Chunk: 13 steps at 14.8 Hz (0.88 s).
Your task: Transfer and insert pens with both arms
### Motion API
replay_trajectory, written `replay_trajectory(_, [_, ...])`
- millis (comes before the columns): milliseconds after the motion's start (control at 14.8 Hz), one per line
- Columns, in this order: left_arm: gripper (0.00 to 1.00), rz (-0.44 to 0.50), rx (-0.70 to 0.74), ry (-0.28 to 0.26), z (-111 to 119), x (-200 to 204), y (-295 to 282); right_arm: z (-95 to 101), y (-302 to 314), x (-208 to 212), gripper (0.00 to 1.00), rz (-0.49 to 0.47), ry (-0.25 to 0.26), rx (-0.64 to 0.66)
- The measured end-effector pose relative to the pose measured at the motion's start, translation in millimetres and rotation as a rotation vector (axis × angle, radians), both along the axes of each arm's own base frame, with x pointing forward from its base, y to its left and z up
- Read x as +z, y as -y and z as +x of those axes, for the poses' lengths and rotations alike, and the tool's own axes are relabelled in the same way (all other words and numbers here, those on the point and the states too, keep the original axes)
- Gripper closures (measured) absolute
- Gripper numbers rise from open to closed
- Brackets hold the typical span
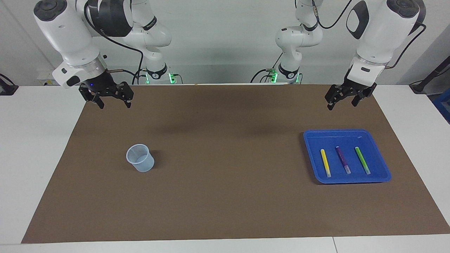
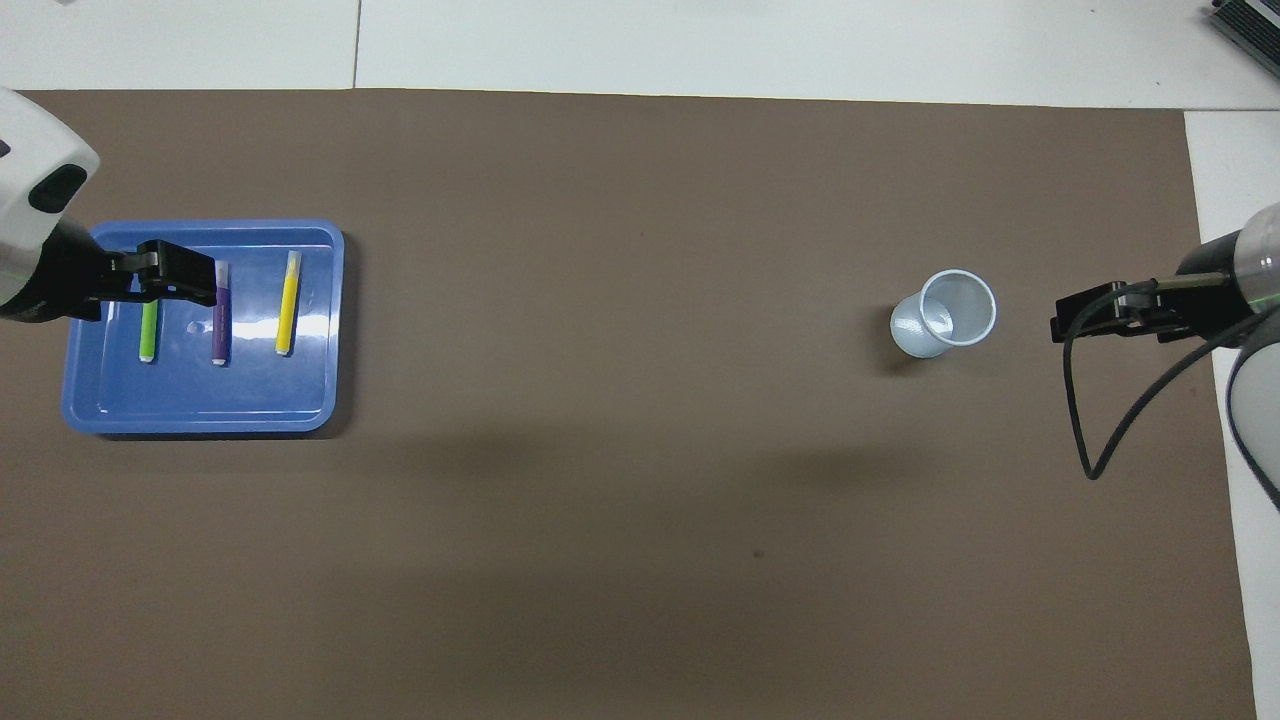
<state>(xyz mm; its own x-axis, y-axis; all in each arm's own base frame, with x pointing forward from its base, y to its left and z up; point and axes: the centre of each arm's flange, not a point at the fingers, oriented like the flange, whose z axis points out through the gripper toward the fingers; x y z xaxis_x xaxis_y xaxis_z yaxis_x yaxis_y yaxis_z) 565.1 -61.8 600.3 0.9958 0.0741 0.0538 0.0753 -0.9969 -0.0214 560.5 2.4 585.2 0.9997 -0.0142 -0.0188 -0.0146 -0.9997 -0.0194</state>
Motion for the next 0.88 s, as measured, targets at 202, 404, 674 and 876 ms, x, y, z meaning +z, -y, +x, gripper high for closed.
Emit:
replay_trajectory(202, [0.00,0.000,0.000,0.000,0.0,0.1,0.0,-0.2,-0.7,0.5,0.00,0.000,0.001,0.001])
replay_trajectory(404, [0.00,0.000,0.000,0.000,0.0,0.1,0.0,-1.3,-2.1,2.8,0.00,0.000,0.005,0.004])
replay_trajectory(674, [0.00,0.000,0.002,0.000,0.2,-0.3,-1.2,-1.9,-1.5,4.1,0.00,0.000,0.007,0.003])
replay_trajectory(876, [0.00,0.000,0.005,0.003,0.9,-2.7,-1.8,-1.9,-1.6,4.1,0.00,0.000,0.007,0.003])
